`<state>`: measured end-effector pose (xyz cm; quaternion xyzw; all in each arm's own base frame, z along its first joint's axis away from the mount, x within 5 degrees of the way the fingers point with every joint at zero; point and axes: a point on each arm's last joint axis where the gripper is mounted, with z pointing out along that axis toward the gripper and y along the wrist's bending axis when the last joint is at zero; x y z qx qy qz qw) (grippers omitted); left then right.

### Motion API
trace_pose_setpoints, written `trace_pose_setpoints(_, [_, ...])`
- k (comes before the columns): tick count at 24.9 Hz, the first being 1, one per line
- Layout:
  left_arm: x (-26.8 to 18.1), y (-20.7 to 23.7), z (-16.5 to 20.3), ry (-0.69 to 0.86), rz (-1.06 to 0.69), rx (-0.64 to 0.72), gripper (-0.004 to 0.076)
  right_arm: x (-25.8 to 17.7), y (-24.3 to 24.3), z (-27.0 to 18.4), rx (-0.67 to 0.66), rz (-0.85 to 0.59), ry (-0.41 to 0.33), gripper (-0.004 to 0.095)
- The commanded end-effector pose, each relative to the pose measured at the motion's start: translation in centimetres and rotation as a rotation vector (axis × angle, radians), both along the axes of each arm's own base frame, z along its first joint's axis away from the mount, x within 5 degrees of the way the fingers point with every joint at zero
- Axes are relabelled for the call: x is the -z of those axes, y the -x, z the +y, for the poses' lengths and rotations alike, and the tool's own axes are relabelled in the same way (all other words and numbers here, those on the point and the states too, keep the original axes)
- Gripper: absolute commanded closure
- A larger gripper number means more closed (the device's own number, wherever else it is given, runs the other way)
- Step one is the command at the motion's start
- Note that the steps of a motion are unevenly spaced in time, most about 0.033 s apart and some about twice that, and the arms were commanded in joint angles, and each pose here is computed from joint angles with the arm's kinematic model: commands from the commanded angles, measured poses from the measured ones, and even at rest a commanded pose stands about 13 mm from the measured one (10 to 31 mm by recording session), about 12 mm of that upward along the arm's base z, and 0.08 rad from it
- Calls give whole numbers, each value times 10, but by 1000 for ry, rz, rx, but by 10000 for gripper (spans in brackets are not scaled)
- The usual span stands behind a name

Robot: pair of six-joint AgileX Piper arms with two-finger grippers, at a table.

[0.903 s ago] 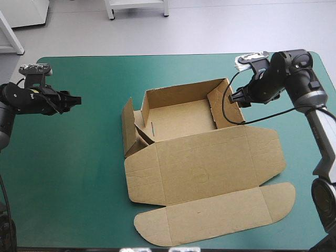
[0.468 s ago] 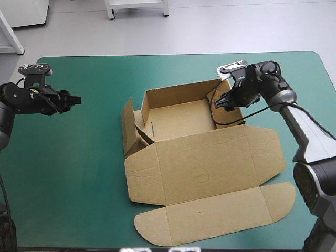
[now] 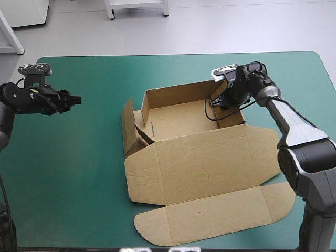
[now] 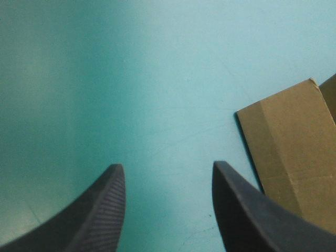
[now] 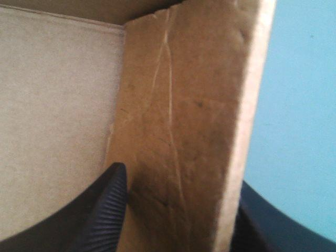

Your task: Fold the box

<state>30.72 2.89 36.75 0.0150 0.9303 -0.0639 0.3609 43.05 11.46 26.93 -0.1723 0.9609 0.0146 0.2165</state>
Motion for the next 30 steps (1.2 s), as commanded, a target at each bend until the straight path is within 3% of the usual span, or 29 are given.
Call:
trace_pose_setpoints(1, [-23, 6, -4, 4, -110, -4, 358, -27, 4, -4, -8, -56, 16, 620])
trace_pose_setpoints(8, [-22, 6, -4, 5, -108, -3, 358, -19, 8, -8, -27, 19, 88, 921])
trace_pose_setpoints(21, [-23, 5, -4, 13, -113, -4, 358, -74, 18, -28, 56, -191, 28, 921])
trace_pose_setpoints(23, [-23, 5, -4, 13, -118, -6, 358, -94, 27, -38, 70, -242, 3, 921])
trace_pose_setpoints(27, [-23, 3, -3, 5, -136, -9, 358, -132, 47, -63, 78, -322, -126, 921])
trace_pose_setpoints(30, [-16, 2, -7, 40, -150, 14, 358, -164, 64, -86, 81, -406, -321, 921])
